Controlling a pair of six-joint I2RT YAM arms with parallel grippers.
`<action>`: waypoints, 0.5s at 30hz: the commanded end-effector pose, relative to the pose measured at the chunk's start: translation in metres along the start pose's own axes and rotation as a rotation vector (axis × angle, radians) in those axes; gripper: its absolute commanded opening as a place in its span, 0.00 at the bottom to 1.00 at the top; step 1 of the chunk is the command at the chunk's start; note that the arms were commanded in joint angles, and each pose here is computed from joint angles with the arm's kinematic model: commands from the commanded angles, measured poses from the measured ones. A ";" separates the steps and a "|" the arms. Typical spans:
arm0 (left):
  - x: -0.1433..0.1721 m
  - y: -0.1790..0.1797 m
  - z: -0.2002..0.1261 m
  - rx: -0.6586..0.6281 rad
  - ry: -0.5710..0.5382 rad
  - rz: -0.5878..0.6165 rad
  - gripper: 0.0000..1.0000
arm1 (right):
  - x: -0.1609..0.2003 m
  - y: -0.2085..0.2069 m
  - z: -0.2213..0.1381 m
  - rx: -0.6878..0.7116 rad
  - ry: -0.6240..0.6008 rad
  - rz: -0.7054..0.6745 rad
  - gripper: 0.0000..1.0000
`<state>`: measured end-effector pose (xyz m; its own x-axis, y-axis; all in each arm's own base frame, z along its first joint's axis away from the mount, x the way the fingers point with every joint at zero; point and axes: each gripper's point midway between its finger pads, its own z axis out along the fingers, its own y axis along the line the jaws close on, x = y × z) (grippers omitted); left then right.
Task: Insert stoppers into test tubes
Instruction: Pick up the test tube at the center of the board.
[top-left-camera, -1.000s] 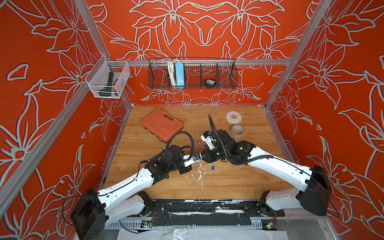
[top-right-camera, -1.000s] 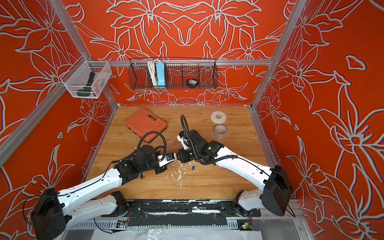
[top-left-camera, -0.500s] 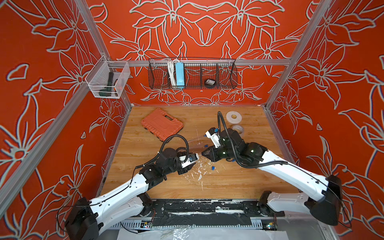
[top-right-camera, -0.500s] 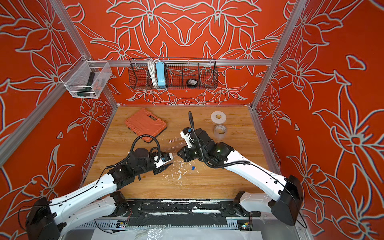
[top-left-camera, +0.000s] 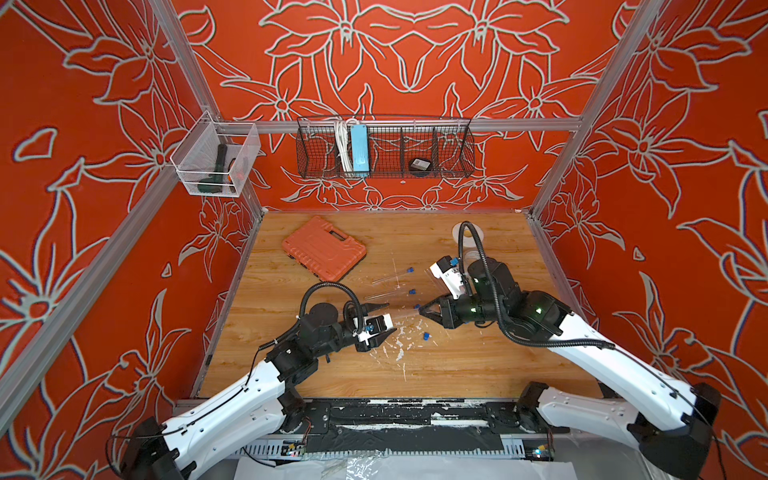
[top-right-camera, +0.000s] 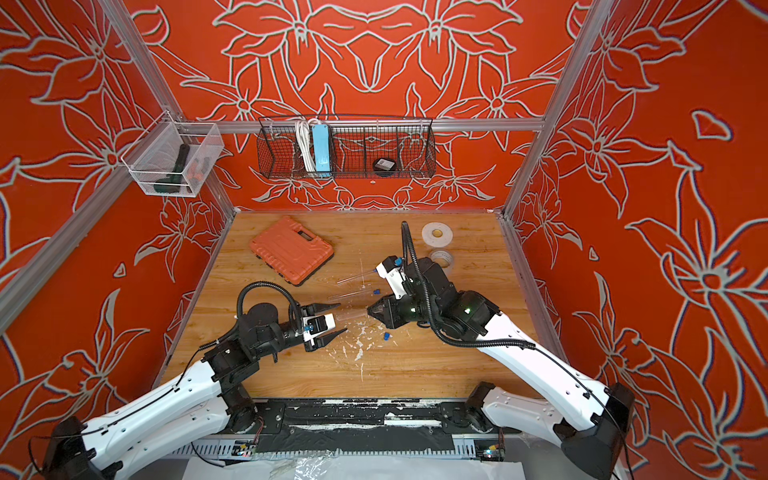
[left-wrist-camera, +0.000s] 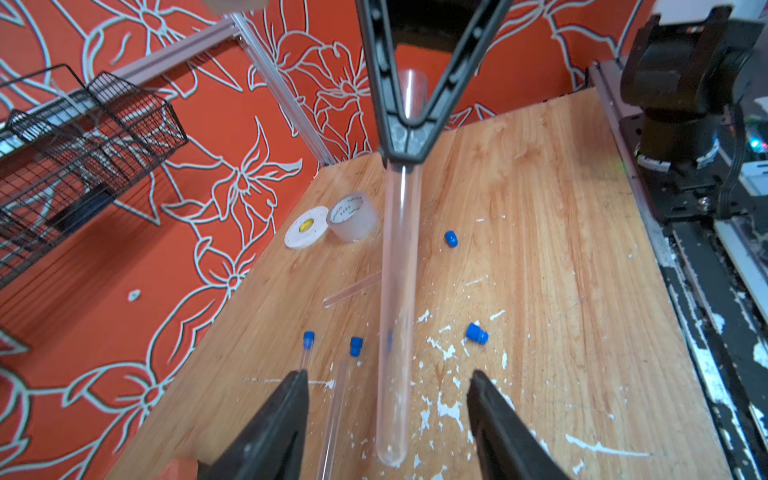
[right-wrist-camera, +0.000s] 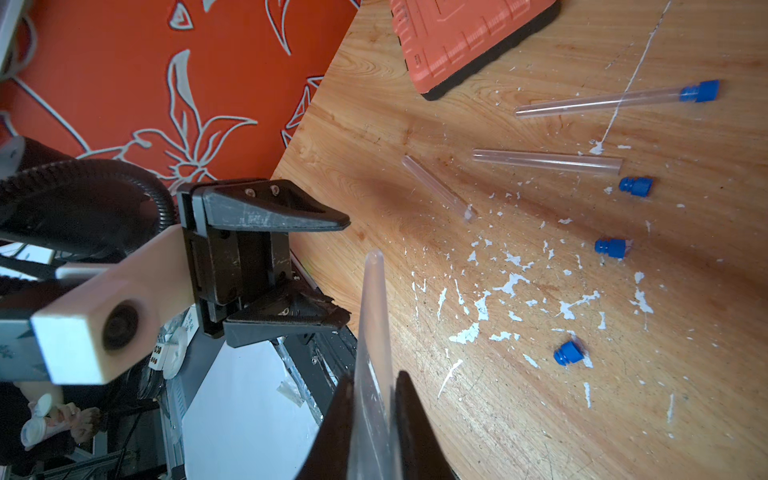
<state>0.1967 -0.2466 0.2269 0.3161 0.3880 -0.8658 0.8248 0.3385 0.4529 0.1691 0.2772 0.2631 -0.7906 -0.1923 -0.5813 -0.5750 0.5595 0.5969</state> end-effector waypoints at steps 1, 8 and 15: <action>-0.020 -0.001 0.001 0.042 -0.060 -0.001 0.60 | 0.004 0.000 -0.006 -0.024 0.012 0.009 0.09; -0.009 -0.019 0.000 0.085 -0.089 0.009 0.63 | 0.002 0.005 -0.007 -0.078 0.012 0.033 0.09; -0.006 -0.018 0.000 0.076 -0.080 0.009 0.64 | -0.006 0.023 -0.003 -0.176 0.027 0.039 0.09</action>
<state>0.1822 -0.2527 0.2107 0.3222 0.3565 -0.8770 0.8641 0.2675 0.4263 0.1626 0.2805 0.2706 -0.8147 -0.2009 -0.5440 -0.5660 0.4792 0.6708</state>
